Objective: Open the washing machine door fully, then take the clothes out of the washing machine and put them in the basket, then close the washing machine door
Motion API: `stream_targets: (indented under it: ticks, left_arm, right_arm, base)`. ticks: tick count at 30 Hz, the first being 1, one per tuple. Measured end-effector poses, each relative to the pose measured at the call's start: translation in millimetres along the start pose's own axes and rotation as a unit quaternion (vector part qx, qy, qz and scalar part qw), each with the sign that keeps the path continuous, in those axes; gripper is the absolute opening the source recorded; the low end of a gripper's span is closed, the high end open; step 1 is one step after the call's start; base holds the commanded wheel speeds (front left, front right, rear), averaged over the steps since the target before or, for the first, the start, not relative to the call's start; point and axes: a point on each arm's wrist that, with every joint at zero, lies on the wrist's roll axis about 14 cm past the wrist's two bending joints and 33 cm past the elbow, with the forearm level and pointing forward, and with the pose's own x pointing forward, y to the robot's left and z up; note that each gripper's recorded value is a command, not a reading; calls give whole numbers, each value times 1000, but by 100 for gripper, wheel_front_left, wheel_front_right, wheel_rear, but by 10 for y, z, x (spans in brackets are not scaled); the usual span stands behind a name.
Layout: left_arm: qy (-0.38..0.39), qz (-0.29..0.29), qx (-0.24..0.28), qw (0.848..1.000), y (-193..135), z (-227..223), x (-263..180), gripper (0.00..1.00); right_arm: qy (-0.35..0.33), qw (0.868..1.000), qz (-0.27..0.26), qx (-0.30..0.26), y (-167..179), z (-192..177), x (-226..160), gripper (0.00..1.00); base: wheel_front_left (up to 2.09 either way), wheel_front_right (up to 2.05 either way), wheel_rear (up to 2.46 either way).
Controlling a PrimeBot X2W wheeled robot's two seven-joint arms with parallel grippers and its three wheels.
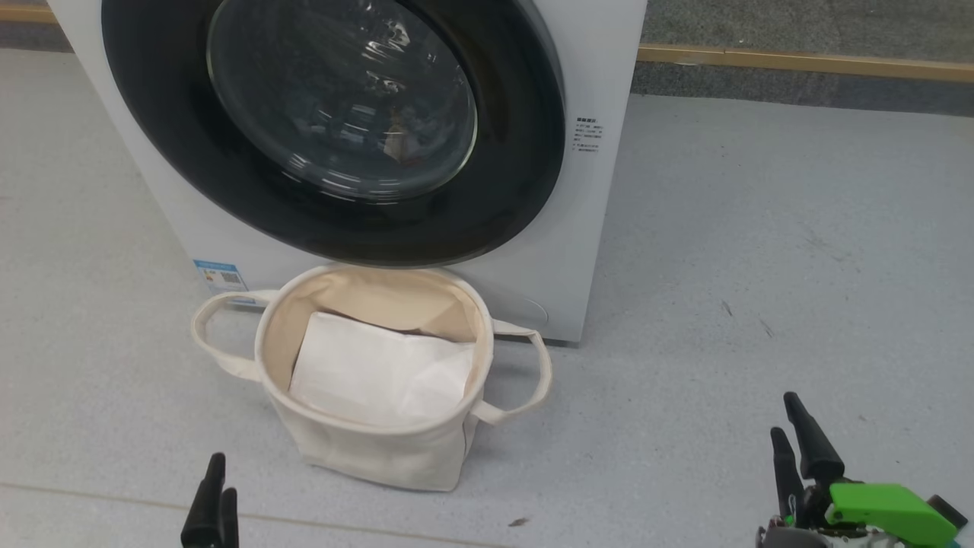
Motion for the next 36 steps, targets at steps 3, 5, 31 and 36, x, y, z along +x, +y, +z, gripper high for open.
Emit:
stream_targets:
  ticks: [3,5,31,36]
  left_arm:
    - [-3,-1,1,1000,-9,14,-2,100]
    - [-7,-2,5,1000,-16,30,-2,100]
    - [-20,-32,236,971,-366,107,103,100]
    - [-19,-26,327,945,-376,90,118,100]
  right_arm:
    - [2,1000,6,0,47,-23,20,100]
    - [0,1000,8,-1,60,-27,28,100]
    - [6,978,75,-192,510,-201,187,100]
    - [8,955,96,-280,614,-282,198,100]
  base:
    - [0,0,0]
    - [0,0,0]
    - [0,0,0]
    - [0,0,0]
